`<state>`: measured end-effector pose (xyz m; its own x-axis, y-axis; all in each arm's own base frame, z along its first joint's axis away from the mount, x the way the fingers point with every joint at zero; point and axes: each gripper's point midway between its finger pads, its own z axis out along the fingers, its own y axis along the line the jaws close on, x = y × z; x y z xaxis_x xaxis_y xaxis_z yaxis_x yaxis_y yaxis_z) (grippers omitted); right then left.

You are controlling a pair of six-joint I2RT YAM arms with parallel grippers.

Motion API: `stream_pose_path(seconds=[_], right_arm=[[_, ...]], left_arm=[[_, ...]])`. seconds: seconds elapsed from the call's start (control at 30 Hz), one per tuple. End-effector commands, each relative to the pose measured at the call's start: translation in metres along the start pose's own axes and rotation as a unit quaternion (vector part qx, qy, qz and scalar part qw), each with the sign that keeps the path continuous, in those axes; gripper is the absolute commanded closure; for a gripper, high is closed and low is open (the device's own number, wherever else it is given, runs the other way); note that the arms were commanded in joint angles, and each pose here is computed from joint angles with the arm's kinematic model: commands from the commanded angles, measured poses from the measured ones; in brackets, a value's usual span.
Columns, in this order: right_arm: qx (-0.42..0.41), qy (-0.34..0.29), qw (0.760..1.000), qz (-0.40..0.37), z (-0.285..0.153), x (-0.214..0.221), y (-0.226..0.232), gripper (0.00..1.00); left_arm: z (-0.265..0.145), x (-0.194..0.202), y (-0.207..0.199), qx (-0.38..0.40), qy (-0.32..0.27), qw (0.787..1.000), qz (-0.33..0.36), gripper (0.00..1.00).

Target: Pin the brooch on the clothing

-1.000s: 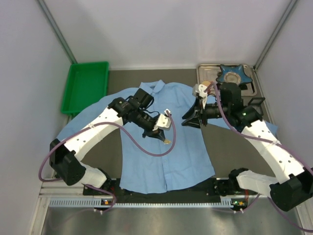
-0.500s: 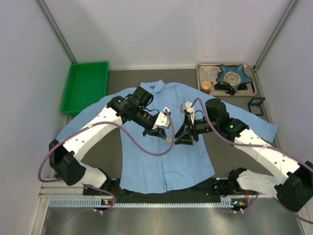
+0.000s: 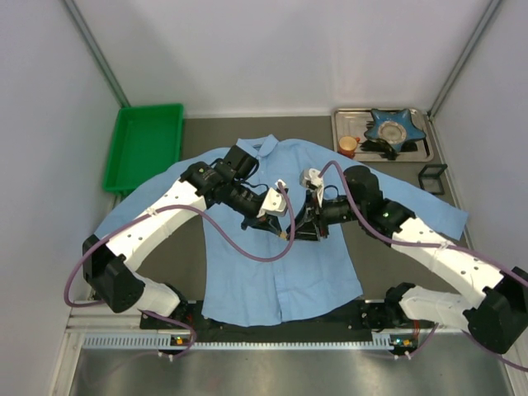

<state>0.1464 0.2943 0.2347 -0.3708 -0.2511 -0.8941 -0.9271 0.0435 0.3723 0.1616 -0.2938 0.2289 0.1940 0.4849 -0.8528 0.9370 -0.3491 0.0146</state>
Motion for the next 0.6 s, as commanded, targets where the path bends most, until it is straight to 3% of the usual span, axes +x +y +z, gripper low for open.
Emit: stream_pose_path(seconds=[0.0,0.3,0.43,0.53,0.57], right_arm=[[-0.006,-0.024,1.0,-0.014,0.007,-0.019,0.003,0.72],[0.01,-0.016,1.0,-0.023,0.016,-0.018,-0.004,0.81],[0.02,-0.016,0.999,-0.023,0.016,-0.018,-0.008,1.0],[0.026,-0.018,0.999,-0.028,0.016,-0.021,-0.01,1.0],[0.031,-0.021,0.999,-0.03,0.016,-0.024,-0.011,1.0]], left_arm=[[-0.002,-0.016,0.004,0.0,-0.025,0.999,0.021,1.0],[-0.002,-0.016,0.006,-0.004,-0.026,0.999,0.018,1.0],[-0.001,-0.014,0.004,-0.001,-0.024,1.0,0.014,1.0],[-0.001,-0.012,0.005,-0.005,-0.02,1.0,0.01,1.0],[-0.001,-0.01,0.007,-0.01,-0.016,1.0,0.004,0.94]])
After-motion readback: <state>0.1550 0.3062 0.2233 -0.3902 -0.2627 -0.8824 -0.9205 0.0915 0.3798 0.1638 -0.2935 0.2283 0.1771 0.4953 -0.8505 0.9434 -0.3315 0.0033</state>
